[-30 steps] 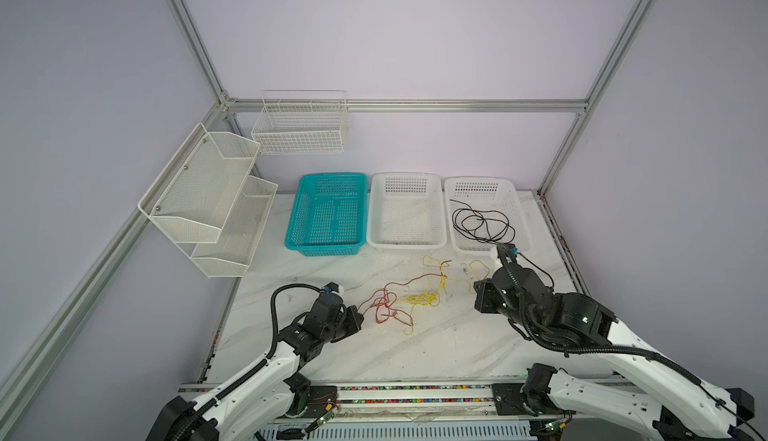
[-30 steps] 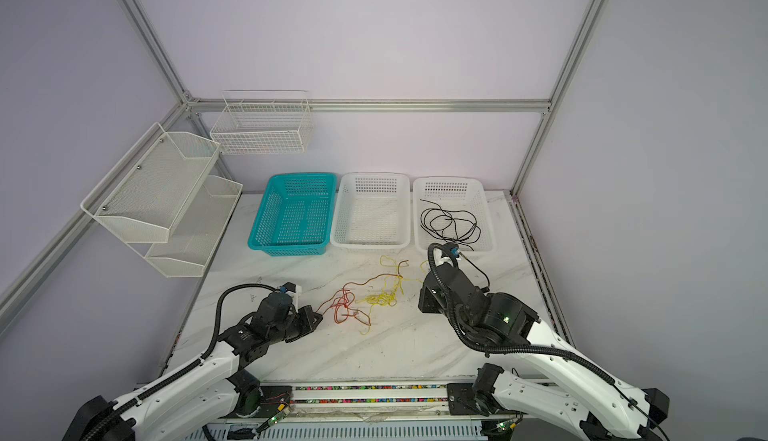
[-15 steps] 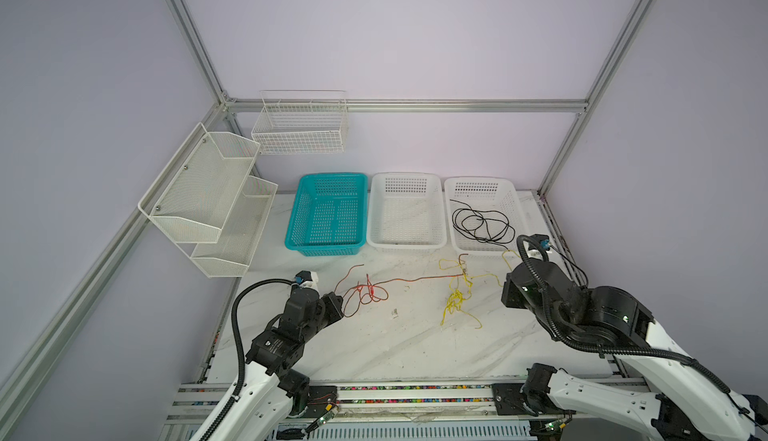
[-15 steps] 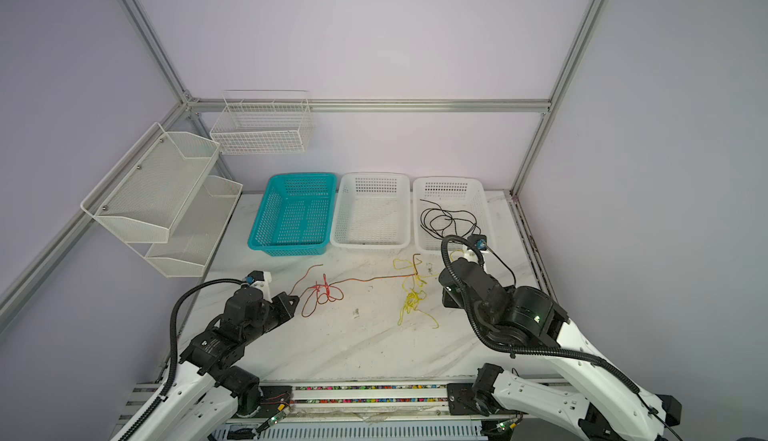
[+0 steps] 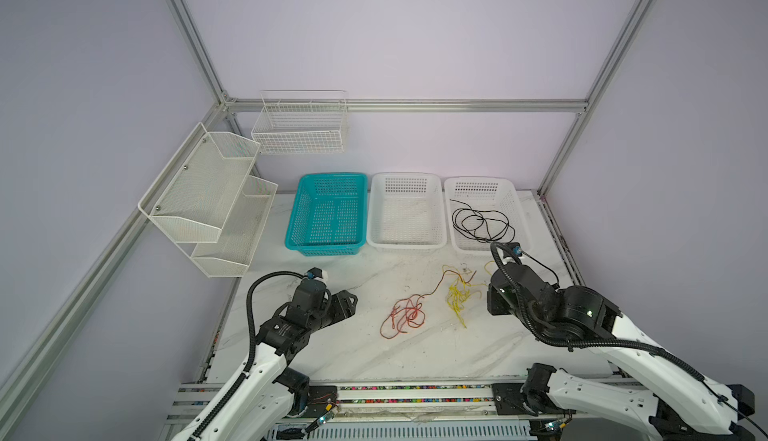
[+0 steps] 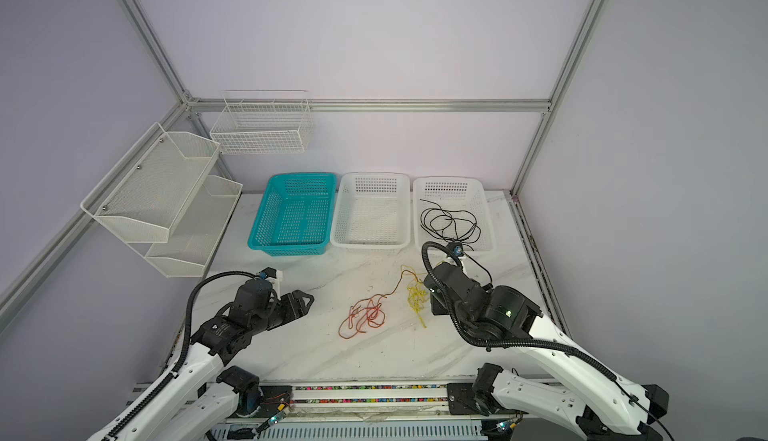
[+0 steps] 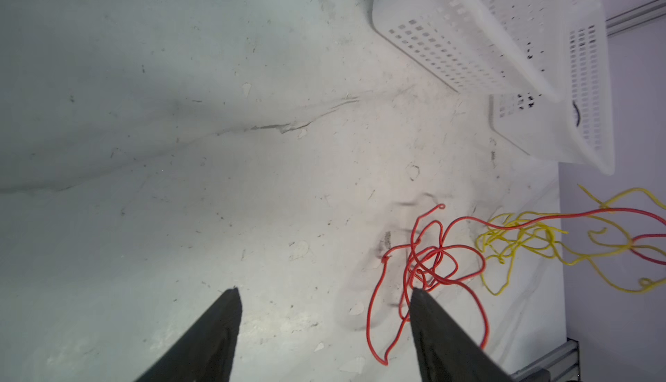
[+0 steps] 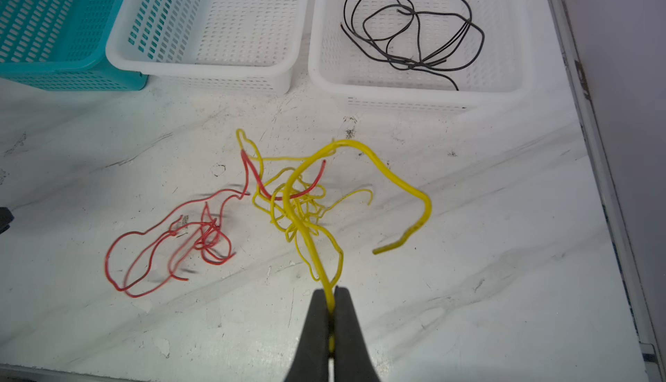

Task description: Untangle the cables

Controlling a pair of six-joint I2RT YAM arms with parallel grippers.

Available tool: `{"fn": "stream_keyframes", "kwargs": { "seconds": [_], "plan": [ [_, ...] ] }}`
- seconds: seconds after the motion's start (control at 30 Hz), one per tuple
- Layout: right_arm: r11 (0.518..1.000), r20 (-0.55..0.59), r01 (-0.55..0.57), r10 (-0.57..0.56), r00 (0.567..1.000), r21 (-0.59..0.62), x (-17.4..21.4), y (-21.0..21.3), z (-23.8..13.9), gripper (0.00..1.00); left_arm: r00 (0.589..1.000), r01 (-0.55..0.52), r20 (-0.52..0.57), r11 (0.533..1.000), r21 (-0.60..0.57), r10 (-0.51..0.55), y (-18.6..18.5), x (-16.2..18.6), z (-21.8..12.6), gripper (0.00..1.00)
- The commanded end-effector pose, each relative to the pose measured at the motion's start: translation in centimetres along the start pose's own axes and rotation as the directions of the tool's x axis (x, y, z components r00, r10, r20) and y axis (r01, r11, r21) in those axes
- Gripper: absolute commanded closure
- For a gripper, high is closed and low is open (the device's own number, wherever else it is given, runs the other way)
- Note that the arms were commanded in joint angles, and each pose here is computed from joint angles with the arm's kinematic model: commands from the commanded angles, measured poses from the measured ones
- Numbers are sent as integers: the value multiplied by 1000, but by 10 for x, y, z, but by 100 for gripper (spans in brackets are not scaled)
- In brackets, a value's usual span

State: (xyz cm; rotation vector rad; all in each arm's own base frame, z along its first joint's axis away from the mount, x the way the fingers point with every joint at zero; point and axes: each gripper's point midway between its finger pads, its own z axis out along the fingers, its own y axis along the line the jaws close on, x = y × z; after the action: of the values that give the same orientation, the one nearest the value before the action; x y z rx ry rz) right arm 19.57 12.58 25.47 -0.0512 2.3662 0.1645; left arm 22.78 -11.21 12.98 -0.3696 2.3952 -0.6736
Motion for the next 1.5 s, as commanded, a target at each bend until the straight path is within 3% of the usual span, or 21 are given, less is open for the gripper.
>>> {"fn": "stream_keyframes", "kwargs": {
  "seconds": [0.0,0.2,0.37,0.47,0.6,0.8,1.17,1.47],
  "plan": [
    [998,42,19,-16,999,-62,-13,14,-3,100,987,-140,107,975,175,122,-63,-44,-33,18],
    [983,75,51,-38,996,-178,-26,40,-8,100,961,-273,54,911,309,270,-112,-52,-39,9],
    [965,97,67,-44,994,-252,-33,54,-16,100,884,-439,33,801,407,467,-155,-30,-33,1],
    [952,113,68,-35,993,-299,-40,62,-24,100,819,-535,62,719,444,571,-172,-6,-26,0],
    [929,129,71,-25,991,-363,-47,73,-35,100,781,-600,191,629,493,595,-189,6,-26,0],
    [890,137,76,-16,990,-450,-51,85,-50,100,766,-626,235,611,485,599,-199,2,-11,2],
    [811,168,79,23,986,-579,-62,98,-83,100,759,-633,222,614,472,612,-200,5,7,18],
    [751,166,90,27,986,-654,-61,109,-96,100,752,-652,291,607,454,591,-204,-6,-3,43]
  ]
}}
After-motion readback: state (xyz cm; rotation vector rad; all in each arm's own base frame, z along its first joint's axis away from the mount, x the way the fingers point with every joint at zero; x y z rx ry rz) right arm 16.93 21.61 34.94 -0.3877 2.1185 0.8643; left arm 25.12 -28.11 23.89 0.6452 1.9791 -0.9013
